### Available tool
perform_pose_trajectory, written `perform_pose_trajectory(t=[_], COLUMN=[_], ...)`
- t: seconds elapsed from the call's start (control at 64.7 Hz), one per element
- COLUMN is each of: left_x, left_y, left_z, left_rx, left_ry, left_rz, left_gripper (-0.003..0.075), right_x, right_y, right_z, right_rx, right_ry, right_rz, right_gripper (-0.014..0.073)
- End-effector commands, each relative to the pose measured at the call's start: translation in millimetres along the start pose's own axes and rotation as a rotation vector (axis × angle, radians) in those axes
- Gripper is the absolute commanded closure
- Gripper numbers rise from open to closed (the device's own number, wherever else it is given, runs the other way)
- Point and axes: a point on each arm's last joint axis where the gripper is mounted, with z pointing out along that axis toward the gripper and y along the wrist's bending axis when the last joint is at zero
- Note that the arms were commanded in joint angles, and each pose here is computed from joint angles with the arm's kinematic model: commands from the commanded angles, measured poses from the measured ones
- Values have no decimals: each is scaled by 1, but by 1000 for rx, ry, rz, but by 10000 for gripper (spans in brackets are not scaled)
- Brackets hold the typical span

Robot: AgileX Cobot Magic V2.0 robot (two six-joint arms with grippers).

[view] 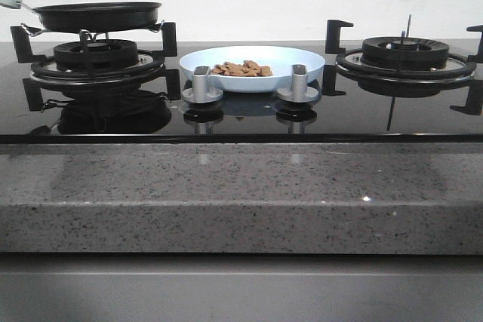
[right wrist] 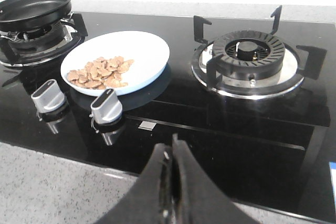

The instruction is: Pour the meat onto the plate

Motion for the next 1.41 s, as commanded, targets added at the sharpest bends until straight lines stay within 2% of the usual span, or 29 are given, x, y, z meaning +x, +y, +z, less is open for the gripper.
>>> perform_pose_trajectory(t=[0.0, 0.727, 0.897, 0.989, 1.16, 1.33, 1.391], left_x=[-14, -14, -4, 10, 55, 110, 122], left_y=[1, 1, 4, 6, 2, -1, 1], left_z=[-3, -3, -8, -18, -36, -38, -30], left_rx=[-12, -13, -61, -92, -98, -122, -154], left_ry=[-89, -91, -149, -203, -261, -284, -242], left_rz=[-15, -15, -42, -80, -77, -79, -83], left_gripper=[741, 741, 741, 741, 741, 741, 741], right_x=[-14, -14, -14, -14, -14, -14, -14], right_y=[0, 0, 0, 0, 0, 0, 0], right_z=[-4, -4, -4, -4, -4, -4, -4], right_rx=[15, 13, 13, 13, 13, 13, 13], right_ry=[-110, -106, -106, -106, -106, -106, -104], right_rz=[-19, -17, -17, -17, -17, -17, -17], right_gripper=[657, 657, 657, 657, 657, 657, 657])
